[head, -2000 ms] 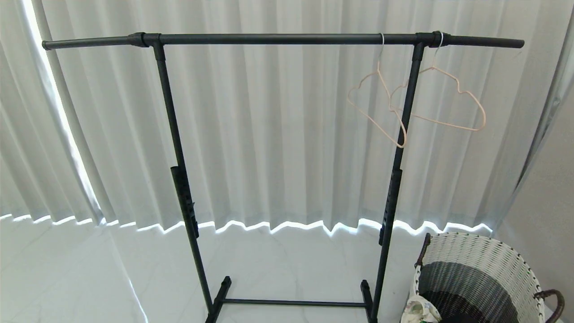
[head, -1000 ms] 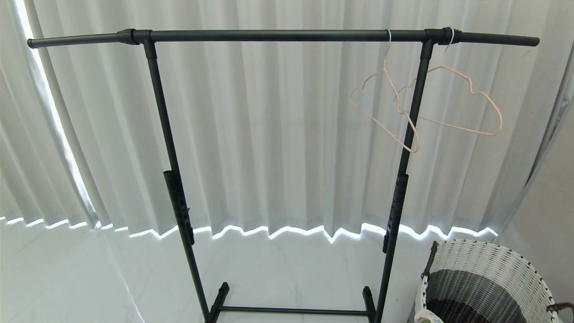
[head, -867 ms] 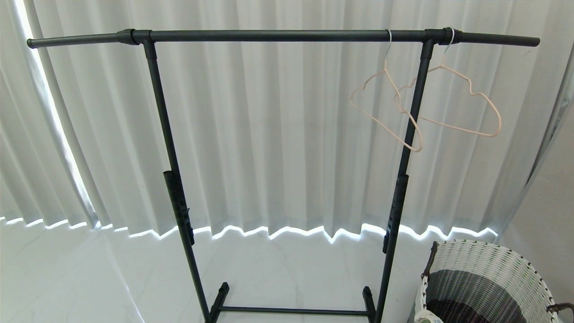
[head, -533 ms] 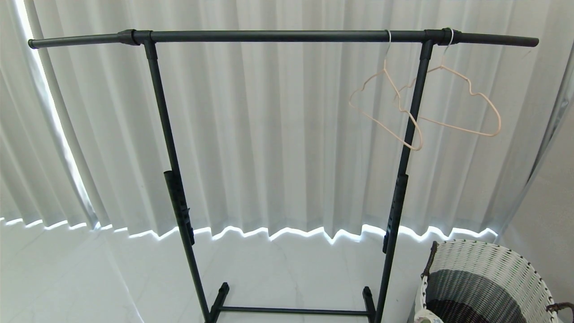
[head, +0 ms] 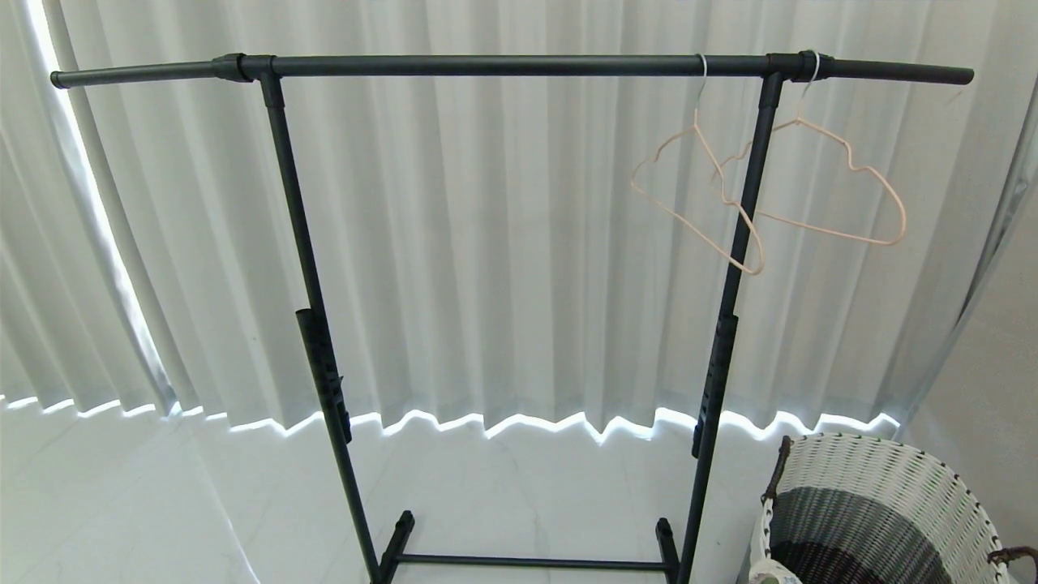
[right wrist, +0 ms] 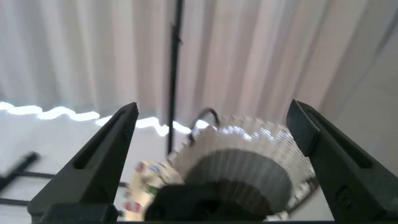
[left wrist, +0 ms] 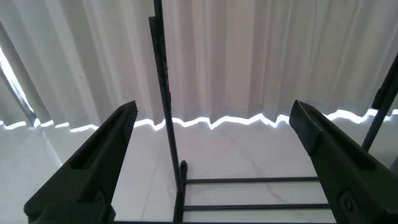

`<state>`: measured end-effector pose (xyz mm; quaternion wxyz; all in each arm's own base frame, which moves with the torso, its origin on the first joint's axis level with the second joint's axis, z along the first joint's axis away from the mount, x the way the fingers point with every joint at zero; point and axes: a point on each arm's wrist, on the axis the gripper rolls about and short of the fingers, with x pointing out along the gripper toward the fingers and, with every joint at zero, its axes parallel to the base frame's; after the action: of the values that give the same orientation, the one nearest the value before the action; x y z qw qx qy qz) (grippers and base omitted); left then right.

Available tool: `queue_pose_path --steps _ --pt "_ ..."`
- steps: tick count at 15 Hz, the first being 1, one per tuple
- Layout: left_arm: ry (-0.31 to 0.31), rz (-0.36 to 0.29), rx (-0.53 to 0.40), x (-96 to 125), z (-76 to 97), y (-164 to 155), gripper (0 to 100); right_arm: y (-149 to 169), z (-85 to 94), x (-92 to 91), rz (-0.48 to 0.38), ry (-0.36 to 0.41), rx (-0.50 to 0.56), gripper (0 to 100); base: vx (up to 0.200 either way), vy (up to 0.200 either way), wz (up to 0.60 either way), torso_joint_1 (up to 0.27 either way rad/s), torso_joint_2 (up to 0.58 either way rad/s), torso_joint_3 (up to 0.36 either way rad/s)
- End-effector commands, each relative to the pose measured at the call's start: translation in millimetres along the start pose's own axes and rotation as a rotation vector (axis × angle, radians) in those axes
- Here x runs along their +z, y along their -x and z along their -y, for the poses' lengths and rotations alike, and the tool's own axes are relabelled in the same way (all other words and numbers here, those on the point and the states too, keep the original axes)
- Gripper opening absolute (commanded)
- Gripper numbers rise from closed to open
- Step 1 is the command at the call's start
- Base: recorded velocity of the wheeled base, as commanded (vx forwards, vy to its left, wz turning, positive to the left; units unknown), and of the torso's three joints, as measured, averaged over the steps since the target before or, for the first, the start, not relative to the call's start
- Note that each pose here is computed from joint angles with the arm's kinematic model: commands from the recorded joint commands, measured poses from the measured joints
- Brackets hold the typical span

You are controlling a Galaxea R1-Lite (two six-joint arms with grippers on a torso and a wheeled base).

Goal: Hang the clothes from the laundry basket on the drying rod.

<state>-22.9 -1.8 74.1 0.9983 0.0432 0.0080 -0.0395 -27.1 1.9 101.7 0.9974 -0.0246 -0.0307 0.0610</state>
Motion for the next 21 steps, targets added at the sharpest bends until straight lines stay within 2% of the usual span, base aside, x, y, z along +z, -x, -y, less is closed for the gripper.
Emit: queue_pose_path --steps 1,2,4,5,6,8,9,11,12,15,18,21 --pt "0.0 0.001 0.0 0.2 0.0 0.1 100 -19.5 5.3 78.6 -0.028 -0.099 0.163 100 0.0 0.0 0.0 0.0 0.0 0.0" --pt "0.0 -0.001 0.0 0.2 0.0 0.0 100 -55.7 5.7 89.9 -0.187 -0.066 0.194 100 0.0 0.0 0.0 0.0 0.0 0.0" --pt "0.001 0.001 0.0 0.2 0.0 0.1 100 -111.5 7.7 69.5 -0.481 0.051 0.189 100 0.0 0.0 0.0 0.0 0.0 0.0" --pt "0.001 -0.001 0.0 0.2 0.0 0.0 100 -142.3 12.4 53.6 -0.631 0.106 0.189 100 0.0 0.0 0.0 0.0 0.0 0.0" --pt "0.0 -0.002 0.0 -0.2 0.0 -0.2 100 -168.3 21.9 35.9 -0.743 0.182 0.182 100 -0.2 0.0 0.0 0.007 0.0 0.012" --pt "-0.002 -0.001 0.0 -0.2 0.0 -0.1 100 -198.8 37.2 3.8 -0.882 0.321 0.194 100 -0.2 0.0 0.0 0.007 0.0 0.0" --pt "-0.005 -0.001 0.0 0.2 0.0 0.0 100 -204.8 37.9 -9.6 -0.941 0.336 0.209 100 0.0 0.0 0.0 0.0 0.0 0.0" --pt "-0.005 -0.002 0.0 -0.2 0.0 -0.2 100 -206.9 34.6 -31.7 -1.049 0.372 0.262 100 0.0 0.0 0.0 0.0 0.0 0.0" --pt "-0.005 -0.001 0.0 0.2 0.0 0.0 100 -208.4 32.1 -42.1 -1.077 0.382 0.29 100 0.0 0.0 0.0 0.0 0.0 0.0" --pt "-0.009 -0.001 0.0 -0.2 0.0 -0.1 100 -218.5 13.8 -77.5 -1.073 0.428 0.376 100 0.0 0.0 0.0 0.0 0.0 0.0" --pt "-0.008 -0.001 0.0 -0.2 0.0 -0.1 100 -212.0 0.3 -106.7 -1.101 0.492 0.397 100 0.0 0.0 0.0 0.0 0.0 0.0" --pt "-0.008 -0.002 0.0 -0.2 0.0 -0.2 100 -203.8 -15.3 -116.5 -1.125 0.531 0.474 100 0.0 0.0 0.0 0.0 0.0 0.0"
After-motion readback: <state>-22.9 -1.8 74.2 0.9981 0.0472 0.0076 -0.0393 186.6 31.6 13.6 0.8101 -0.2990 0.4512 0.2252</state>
